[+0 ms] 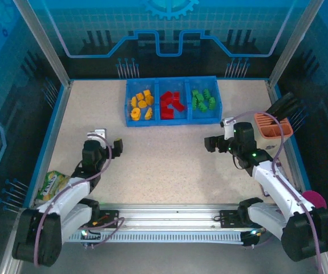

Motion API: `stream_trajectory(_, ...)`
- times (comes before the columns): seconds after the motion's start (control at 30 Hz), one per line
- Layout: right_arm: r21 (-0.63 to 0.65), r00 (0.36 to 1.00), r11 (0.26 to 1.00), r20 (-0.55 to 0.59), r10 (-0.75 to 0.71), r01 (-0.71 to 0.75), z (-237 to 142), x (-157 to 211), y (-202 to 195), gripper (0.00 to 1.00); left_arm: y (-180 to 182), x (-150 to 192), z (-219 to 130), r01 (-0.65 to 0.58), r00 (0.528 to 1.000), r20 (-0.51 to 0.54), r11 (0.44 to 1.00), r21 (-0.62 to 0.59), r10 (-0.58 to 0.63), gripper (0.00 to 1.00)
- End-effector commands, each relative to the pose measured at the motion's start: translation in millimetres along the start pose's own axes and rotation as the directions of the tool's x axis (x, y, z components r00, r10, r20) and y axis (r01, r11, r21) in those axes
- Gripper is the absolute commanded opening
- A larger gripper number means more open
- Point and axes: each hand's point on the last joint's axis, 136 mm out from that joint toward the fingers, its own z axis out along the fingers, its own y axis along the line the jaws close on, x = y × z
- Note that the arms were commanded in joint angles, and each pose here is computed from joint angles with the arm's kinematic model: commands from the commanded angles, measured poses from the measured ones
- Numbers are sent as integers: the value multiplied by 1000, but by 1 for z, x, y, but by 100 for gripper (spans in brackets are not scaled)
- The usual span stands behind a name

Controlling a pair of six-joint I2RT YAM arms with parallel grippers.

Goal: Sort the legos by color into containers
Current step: Reset both arms

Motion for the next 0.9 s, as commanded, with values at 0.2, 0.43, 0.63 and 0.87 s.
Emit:
stream_trajectory(0.2, -29, 998, 999, 58, -16, 18, 2, -23, 6, 100, -10, -40, 46, -76, 973, 218, 997, 14, 71, 99)
stream_trajectory(0.43, 14, 993, 1000, 115, -27, 26, -2, -26, 0, 100, -12, -18, 70, -75, 987, 148, 995, 67, 65, 99)
stream_trajectory(0.63, 212, 986, 975, 137, -99, 68, 13, -9, -39, 100, -5, -20, 79, -35, 993, 112, 997, 64, 27, 99)
stream_trajectory(0.87, 349, 962, 936, 233, -139, 50, 20, -2, -84, 100, -3, -20, 80, -25, 994, 104, 998, 57, 19, 99)
